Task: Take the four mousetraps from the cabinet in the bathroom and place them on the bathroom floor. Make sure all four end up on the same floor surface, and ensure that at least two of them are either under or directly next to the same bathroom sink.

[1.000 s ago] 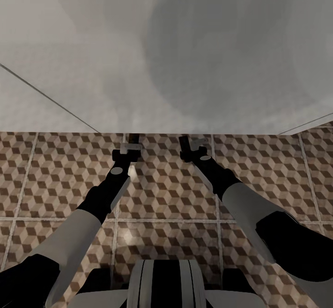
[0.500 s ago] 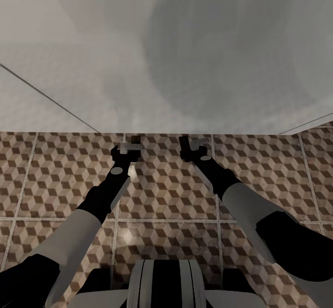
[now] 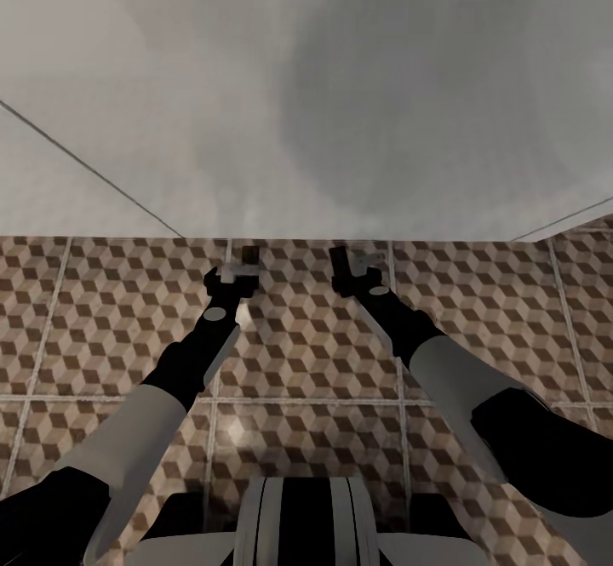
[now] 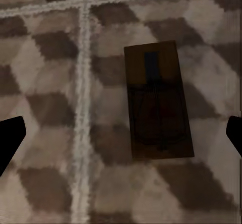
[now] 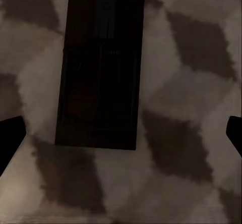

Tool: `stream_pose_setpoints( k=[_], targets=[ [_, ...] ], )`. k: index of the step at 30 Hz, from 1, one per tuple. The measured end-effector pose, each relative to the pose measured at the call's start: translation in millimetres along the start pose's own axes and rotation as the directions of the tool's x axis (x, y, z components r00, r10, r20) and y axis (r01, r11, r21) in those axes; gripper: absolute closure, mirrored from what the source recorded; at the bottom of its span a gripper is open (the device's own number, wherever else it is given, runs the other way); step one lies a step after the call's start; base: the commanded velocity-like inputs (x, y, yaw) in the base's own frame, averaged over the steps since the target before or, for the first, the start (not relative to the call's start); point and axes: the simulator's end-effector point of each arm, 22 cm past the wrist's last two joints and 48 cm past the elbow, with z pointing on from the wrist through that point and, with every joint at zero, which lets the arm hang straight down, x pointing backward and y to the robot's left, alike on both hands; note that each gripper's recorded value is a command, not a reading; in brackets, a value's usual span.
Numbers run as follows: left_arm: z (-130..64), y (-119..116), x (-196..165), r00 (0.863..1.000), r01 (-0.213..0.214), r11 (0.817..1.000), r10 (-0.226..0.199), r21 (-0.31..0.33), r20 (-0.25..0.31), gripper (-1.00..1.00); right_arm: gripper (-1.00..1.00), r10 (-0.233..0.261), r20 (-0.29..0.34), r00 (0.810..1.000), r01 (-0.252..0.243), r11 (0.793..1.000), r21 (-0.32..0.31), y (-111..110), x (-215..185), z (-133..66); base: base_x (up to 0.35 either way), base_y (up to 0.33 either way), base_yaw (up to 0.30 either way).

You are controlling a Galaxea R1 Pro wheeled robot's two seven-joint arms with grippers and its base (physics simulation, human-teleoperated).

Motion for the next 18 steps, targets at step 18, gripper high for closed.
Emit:
stream_pose_setpoints(
  k=[18],
  targets=[
    [-0.1, 0.0, 0.9, 1.0, 0.0, 1.0, 0.0, 0.0, -0.001, -1.0, -1.0, 0.0, -0.001, 1.0, 0.0, 1.0, 0.001, -0.4, 0.8, 0.2, -0.312, 0.0, 0.0]
  ],
)
